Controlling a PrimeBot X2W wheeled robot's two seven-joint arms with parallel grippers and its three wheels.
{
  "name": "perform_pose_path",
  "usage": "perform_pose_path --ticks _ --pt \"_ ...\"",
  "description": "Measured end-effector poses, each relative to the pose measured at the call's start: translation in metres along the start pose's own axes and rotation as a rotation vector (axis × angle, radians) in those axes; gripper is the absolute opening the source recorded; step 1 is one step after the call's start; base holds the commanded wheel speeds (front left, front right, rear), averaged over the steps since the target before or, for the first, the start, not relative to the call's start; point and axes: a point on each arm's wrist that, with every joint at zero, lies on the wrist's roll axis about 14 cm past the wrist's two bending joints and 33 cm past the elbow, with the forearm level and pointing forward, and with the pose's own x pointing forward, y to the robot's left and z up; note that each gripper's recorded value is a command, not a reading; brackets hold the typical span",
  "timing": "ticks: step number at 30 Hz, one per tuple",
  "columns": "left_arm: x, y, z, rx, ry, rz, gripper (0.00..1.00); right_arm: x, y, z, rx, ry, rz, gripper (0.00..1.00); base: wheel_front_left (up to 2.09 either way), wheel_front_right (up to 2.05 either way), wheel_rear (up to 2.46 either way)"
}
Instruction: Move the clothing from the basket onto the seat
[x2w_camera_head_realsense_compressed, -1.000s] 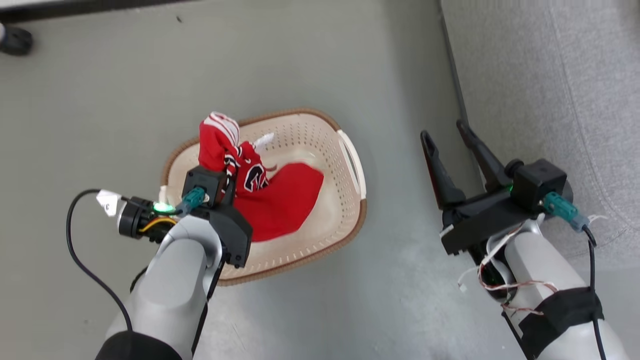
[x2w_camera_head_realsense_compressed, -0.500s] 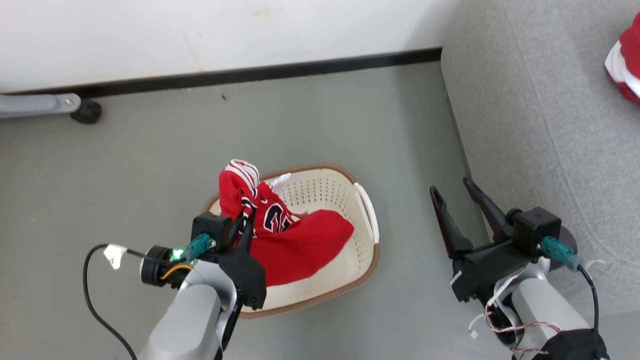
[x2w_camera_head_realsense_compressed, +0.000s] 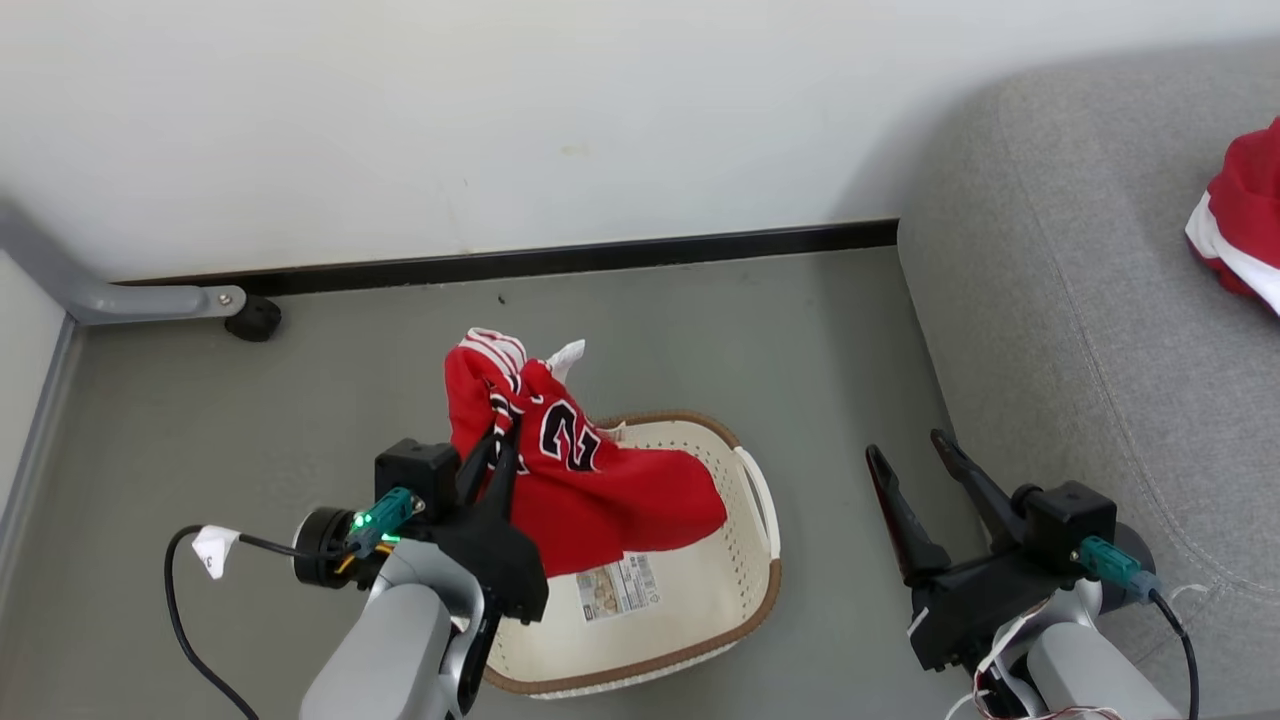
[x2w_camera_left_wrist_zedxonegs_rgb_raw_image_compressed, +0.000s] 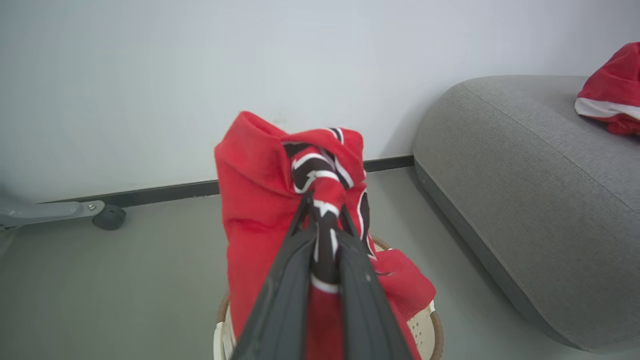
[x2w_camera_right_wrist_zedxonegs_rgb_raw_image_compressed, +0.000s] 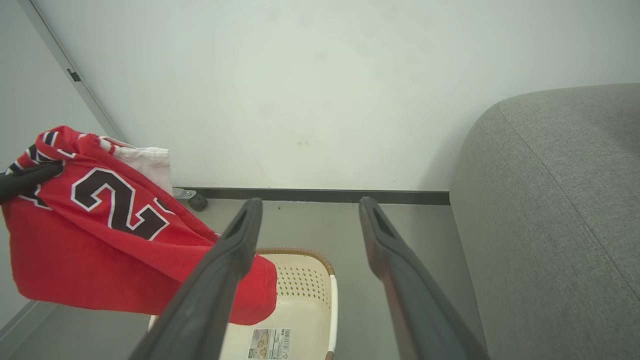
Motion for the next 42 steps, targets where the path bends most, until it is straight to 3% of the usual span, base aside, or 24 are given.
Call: perform_pose_path --ticks 17,29,42 --pt "-0.004 -0.038 0.097 0.026 -0.300 -0.113 0.00 -0.003 0.014 0.006 0.006 -0.020 0.029 1.00 0.00 0.00 0.00" --pt "-0.009 -0.052 0.130 0.057 -0.406 -0.166 0.00 -0.003 0.024 -0.001 0.012 -0.005 0.055 1.00 0.00 0.00 0.00" --pt "-0.007 -0.055 0.133 0.067 -0.421 -0.177 0.00 0.018 0.080 0.040 -0.089 -0.118 0.250 1.00 0.00 0.00 0.00"
